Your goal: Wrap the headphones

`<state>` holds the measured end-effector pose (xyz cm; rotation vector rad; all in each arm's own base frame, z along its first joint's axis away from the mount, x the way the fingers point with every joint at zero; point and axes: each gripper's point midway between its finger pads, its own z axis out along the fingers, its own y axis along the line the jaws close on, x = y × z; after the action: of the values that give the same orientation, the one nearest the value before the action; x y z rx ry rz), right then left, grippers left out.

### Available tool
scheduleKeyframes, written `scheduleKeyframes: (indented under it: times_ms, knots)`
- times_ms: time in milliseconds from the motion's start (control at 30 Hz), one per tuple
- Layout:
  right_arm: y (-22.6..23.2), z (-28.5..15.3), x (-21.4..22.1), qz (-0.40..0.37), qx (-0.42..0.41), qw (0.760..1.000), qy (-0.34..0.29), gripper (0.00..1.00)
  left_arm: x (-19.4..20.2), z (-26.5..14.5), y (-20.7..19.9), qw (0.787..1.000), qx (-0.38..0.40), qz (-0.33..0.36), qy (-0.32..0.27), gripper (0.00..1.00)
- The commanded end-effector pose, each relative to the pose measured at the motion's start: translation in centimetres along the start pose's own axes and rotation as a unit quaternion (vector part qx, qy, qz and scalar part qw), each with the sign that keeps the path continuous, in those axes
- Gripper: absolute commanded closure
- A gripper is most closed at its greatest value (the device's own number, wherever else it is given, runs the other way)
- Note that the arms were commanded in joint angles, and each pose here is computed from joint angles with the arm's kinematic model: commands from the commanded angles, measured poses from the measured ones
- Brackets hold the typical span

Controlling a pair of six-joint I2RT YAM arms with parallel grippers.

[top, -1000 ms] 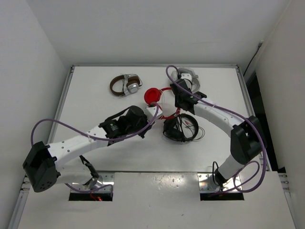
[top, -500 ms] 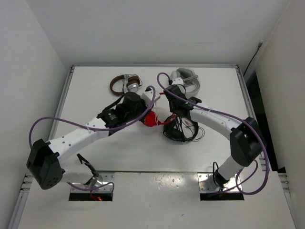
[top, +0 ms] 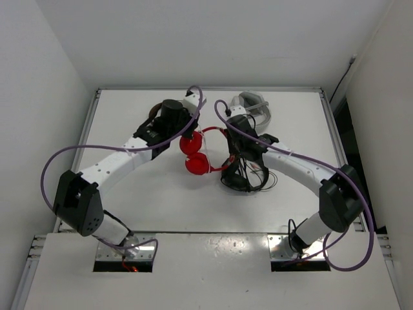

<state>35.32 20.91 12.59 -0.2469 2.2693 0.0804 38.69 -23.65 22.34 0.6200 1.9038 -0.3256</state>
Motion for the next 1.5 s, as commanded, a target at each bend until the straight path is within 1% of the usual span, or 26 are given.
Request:
scheduleKeyframes:
  times_ms: [0, 33, 200, 267, 333, 433, 467, 533, 600, 700, 733, 767, 867, 900, 967, 1000, 1033, 1067, 1100, 1200, 1233, 1267, 1300, 1333, 1367, 1467]
  knots:
    - [2.9, -1.7, -2.6, -0.004, -0.064, 0.997, -0.047, 1.00, -4.6, 0.5, 1.5, 0.998, -0.013, 0.000, -0.063, 1.00]
    - [2.9, -1.7, -2.6, -0.004, -0.064, 0.997, -0.047, 1.00, -5.2, 0.6, 2.3, 0.997, -0.024, -0.002, -0.068, 1.00]
    - [3.6, -2.2, -2.7, -0.011, -0.082, 0.995, -0.049, 1.00, -3.9, 2.3, 5.6, 0.997, -0.066, -0.013, -0.043, 1.00]
    - [3.5, -2.4, -2.6, -0.017, -0.082, 0.995, -0.050, 1.00, -3.4, 2.5, 6.6, 0.996, -0.078, 0.000, -0.036, 1.00]
    - [3.4, -2.2, -2.2, -0.023, -0.081, 0.995, -0.047, 1.00, -3.2, 2.2, 8.1, 0.995, -0.097, 0.012, -0.033, 1.00]
    - [3.1, -2.4, -2.5, -0.019, -0.083, 0.995, -0.050, 1.00, -1.8, 2.2, 9.1, 0.994, -0.104, 0.032, -0.016, 1.00]
    - [3.1, -2.4, -2.5, -0.019, -0.083, 0.995, -0.050, 1.00, -0.9, 2.3, 9.0, 0.994, -0.103, 0.032, -0.007, 1.00]
    - [2.8, -2.3, -2.6, -0.016, -0.079, 0.995, -0.050, 1.00, -0.4, 1.8, 10.8, 0.992, -0.121, 0.030, -0.008, 1.00]
    - [2.3, -2.1, -2.7, -0.011, -0.082, 0.995, -0.047, 1.00, 0.4, 1.2, 11.0, 0.993, -0.113, 0.026, -0.007, 1.00]
    - [2.9, -2.2, -2.5, -0.010, -0.105, 0.994, -0.041, 1.00, 1.8, 0.9, 11.2, 0.996, -0.088, 0.017, -0.001, 1.00]
    - [3.0, -2.2, -2.5, -0.010, -0.110, 0.993, -0.040, 1.00, 2.9, 0.9, 11.1, 0.997, -0.077, 0.013, 0.011, 1.00]
    - [3.0, -2.1, -2.1, -0.006, -0.109, 0.993, -0.035, 1.00, 3.7, 0.8, 10.7, 0.999, -0.048, -0.001, 0.015, 1.00]
    - [2.8, -1.7, -2.1, 0.015, -0.116, 0.993, -0.030, 1.00, 5.4, 0.3, 10.3, 0.999, -0.015, -0.041, 0.027, 1.00]
    - [3.3, -1.9, -2.0, 0.025, -0.128, 0.991, -0.025, 1.00, 6.5, 0.2, 9.4, 0.998, 0.011, -0.056, 0.034, 1.00]
    - [3.1, -1.7, -2.9, 0.045, -0.134, 0.990, -0.027, 1.00, 7.7, -0.4, 9.3, 0.995, 0.026, -0.090, 0.043, 1.00]
    - [3.8, -1.3, -2.1, 0.052, -0.149, 0.987, -0.010, 1.00, 7.9, -0.9, 8.4, 0.992, 0.055, -0.102, 0.042, 1.00]
    - [3.8, -1.5, -2.6, 0.061, -0.155, 0.986, -0.013, 1.00, 9.1, -1.1, 8.1, 0.989, 0.065, -0.120, 0.054, 1.00]
    - [4.2, -0.9, -2.3, 0.067, -0.157, 0.985, -0.002, 1.00, 9.2, -1.8, 7.7, 0.984, 0.090, -0.145, 0.049, 1.00]
    - [4.3, -0.7, -2.6, 0.067, -0.157, 0.985, -0.004, 1.00, 10.3, -2.2, 7.3, 0.980, 0.108, -0.158, 0.057, 1.00]
    - [6.0, -0.7, -2.8, 0.082, -0.175, 0.981, 0.007, 1.00, 12.0, -3.3, 6.7, 0.968, 0.138, -0.195, 0.072, 1.00]
    - [6.2, 0.0, -2.4, 0.085, -0.171, 0.981, 0.019, 1.00, 12.5, -3.7, 6.1, 0.963, 0.158, -0.205, 0.073, 1.00]
    - [7.0, 0.1, -2.1, 0.076, -0.171, 0.982, 0.027, 1.00, 13.0, -4.0, 6.0, 0.960, 0.162, -0.214, 0.079, 1.00]
    - [7.7, 0.1, -2.9, 0.087, -0.171, 0.981, 0.022, 1.00, 13.2, -4.3, 6.1, 0.957, 0.169, -0.222, 0.077, 1.00]
    - [8.1, 0.2, -2.6, 0.090, -0.172, 0.981, 0.029, 1.00, 14.1, -4.7, 5.8, 0.953, 0.173, -0.234, 0.086, 1.00]
    - [8.8, 0.4, -2.9, 0.094, -0.177, 0.979, 0.025, 1.00, 14.0, -4.7, 5.6, 0.952, 0.179, -0.235, 0.084, 1.00]
    - [10.5, 1.2, -3.0, 0.117, -0.184, 0.975, 0.031, 1.00, 16.5, -5.3, 5.3, 0.935, 0.196, -0.275, 0.109, 1.00]
